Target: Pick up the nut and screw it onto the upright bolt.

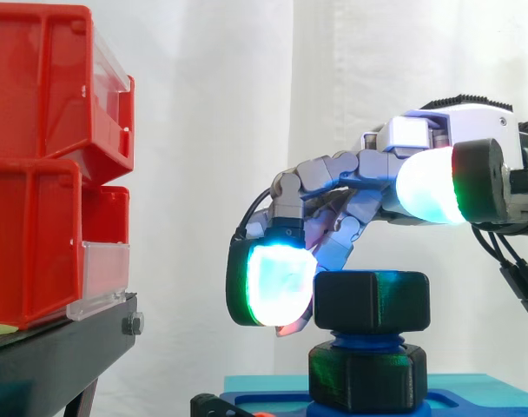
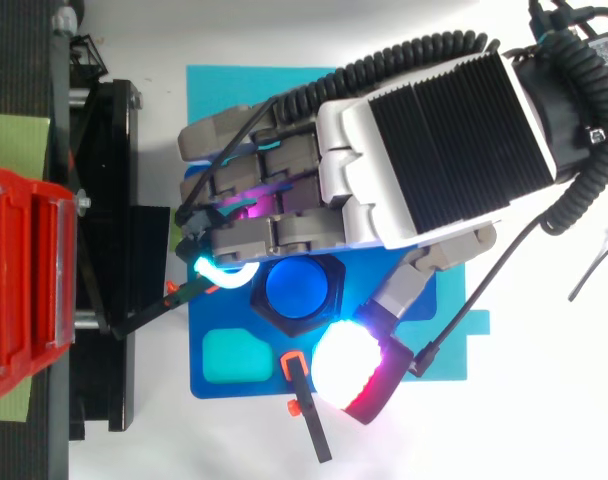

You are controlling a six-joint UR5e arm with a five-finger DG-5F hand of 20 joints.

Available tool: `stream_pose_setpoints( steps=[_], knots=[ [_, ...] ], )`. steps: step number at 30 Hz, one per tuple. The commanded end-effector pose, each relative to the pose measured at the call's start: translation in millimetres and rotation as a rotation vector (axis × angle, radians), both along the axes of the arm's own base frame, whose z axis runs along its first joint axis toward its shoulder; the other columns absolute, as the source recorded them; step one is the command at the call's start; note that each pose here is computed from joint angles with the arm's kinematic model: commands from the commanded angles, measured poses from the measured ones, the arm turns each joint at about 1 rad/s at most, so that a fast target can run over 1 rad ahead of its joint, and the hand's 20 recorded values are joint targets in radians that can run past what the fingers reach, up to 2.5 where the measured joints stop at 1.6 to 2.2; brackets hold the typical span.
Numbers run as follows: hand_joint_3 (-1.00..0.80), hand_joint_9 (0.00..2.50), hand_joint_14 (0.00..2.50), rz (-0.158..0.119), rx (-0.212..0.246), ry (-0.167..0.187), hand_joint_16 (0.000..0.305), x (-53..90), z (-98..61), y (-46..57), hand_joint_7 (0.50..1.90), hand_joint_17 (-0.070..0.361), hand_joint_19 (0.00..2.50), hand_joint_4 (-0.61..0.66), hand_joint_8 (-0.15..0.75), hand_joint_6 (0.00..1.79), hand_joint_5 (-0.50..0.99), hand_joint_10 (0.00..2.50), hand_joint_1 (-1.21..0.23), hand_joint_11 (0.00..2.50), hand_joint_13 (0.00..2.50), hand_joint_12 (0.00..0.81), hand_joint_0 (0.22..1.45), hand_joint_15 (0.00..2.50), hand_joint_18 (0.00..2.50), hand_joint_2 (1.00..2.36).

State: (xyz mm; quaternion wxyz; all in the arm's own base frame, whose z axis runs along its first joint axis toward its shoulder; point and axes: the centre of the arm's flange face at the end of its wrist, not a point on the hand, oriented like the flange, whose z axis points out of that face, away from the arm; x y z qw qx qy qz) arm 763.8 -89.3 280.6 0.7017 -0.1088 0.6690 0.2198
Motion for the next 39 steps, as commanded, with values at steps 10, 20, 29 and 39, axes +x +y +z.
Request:
stream_pose_setpoints(
  steps=[10, 20, 29, 39],
  knots=[
    [-0.5, 1.08, 0.0, 0.002, -0.011, -0.008, 0.027, -2.7, 0.3, -13.7, 1.39, 0.061, 0.07, 0.16, 0.261, 0.52, 0.04, 0.0, -0.08, 0.0, 0.64, 0.243, 0.53, 0.0, 0.37, 1.0],
    [-0.5, 1.13, 0.0, 0.003, -0.018, -0.01, 0.025, -6.8, 0.2, -31.0, 1.25, 0.056, 0.09, 0.14, 0.263, 0.6, 0.04, 0.0, -0.1, 0.0, 0.69, 0.226, 0.53, 0.0, 0.42, 1.0],
    [-0.5, 1.33, 0.0, 0.008, -0.02, -0.009, 0.019, -10.7, 1.0, -42.9, 1.09, 0.042, 0.15, 0.1, 0.258, 0.68, 0.05, 0.0, -0.12, 0.0, 0.85, 0.182, 0.53, 0.0, 0.59, 1.0],
    [-0.5, 1.36, 0.0, 0.01, -0.025, -0.041, 0.019, -10.5, 11.4, -59.3, 1.16, 0.042, 0.16, 0.13, 0.262, 0.64, 0.05, 0.0, -0.12, 0.0, 0.87, 0.183, 0.53, 0.0, 0.61, 1.0]
  ],
)
